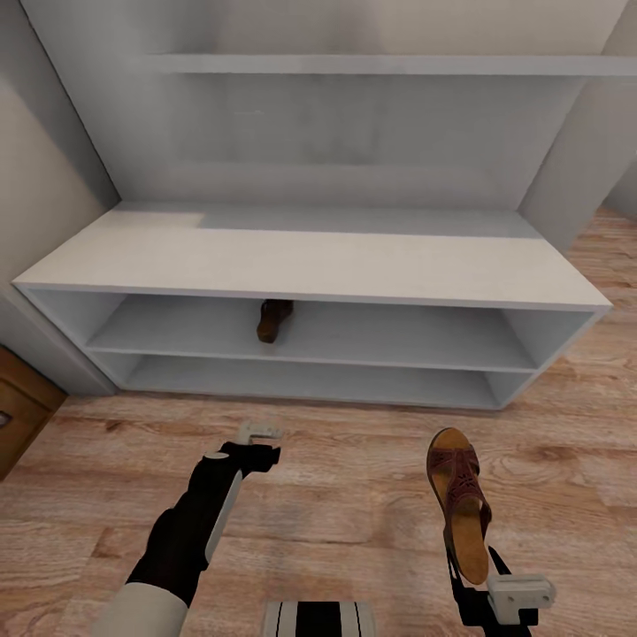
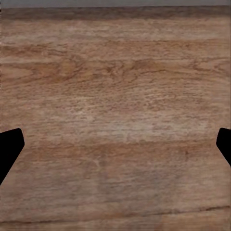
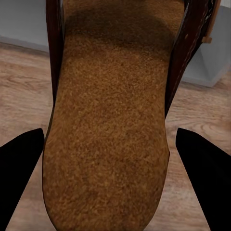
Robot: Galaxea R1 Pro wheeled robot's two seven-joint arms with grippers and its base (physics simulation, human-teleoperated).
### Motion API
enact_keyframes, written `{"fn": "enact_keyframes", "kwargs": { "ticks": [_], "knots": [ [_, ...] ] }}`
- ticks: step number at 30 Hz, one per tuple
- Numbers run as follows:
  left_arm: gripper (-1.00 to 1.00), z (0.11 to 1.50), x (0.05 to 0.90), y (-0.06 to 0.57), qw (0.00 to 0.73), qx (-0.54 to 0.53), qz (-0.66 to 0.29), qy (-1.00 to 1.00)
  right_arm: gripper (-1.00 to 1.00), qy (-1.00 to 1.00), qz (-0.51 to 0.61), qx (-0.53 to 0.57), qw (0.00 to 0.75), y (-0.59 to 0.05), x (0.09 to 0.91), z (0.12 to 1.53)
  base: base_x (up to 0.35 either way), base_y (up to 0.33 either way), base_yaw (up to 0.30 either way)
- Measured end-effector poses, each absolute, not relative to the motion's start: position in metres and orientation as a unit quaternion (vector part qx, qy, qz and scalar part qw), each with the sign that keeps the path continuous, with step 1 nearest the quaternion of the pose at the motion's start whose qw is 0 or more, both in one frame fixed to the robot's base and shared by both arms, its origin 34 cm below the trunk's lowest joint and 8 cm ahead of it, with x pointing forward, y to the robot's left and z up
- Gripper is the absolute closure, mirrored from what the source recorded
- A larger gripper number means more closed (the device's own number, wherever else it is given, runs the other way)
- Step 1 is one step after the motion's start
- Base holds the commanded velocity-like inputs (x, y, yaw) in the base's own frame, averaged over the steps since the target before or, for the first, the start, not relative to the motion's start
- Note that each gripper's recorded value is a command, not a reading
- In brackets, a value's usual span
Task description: Pick up the two gym shoes and the two sandals from the corridor floor and place them onto the hallstand (shoe rack) in the corridor, making sure they are on the rack and not on the floor. Arrange them so the two gym shoes are next to each other and the two sandals are next to each other.
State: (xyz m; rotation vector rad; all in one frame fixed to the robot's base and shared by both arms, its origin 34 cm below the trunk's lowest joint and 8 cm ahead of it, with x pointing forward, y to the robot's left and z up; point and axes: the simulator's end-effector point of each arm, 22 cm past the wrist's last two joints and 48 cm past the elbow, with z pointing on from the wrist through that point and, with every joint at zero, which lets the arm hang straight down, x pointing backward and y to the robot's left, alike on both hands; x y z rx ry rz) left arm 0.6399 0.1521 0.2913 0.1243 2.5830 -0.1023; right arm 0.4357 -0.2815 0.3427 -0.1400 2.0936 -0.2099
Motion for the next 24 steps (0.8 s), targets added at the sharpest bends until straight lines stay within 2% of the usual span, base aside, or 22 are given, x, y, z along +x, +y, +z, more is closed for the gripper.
{"fn": "enact_keyframes", "kwargs": {
  "ticks": [7,24],
  "knots": [
    [-1.0,0.302,0.632,0.169,0.314,0.051,-0.031,0.947,1.0,0.863,-0.087,-0.058,0.494,-0.282,0.436,0.343,-0.01,0.0,0.0],
    [-1.0,0.327,0.594,0.213,0.405,0.154,-0.074,0.898,1.0,0.871,-0.089,-0.059,0.479,-0.282,0.433,0.338,-0.002,0.0,0.0]
  ]
}}
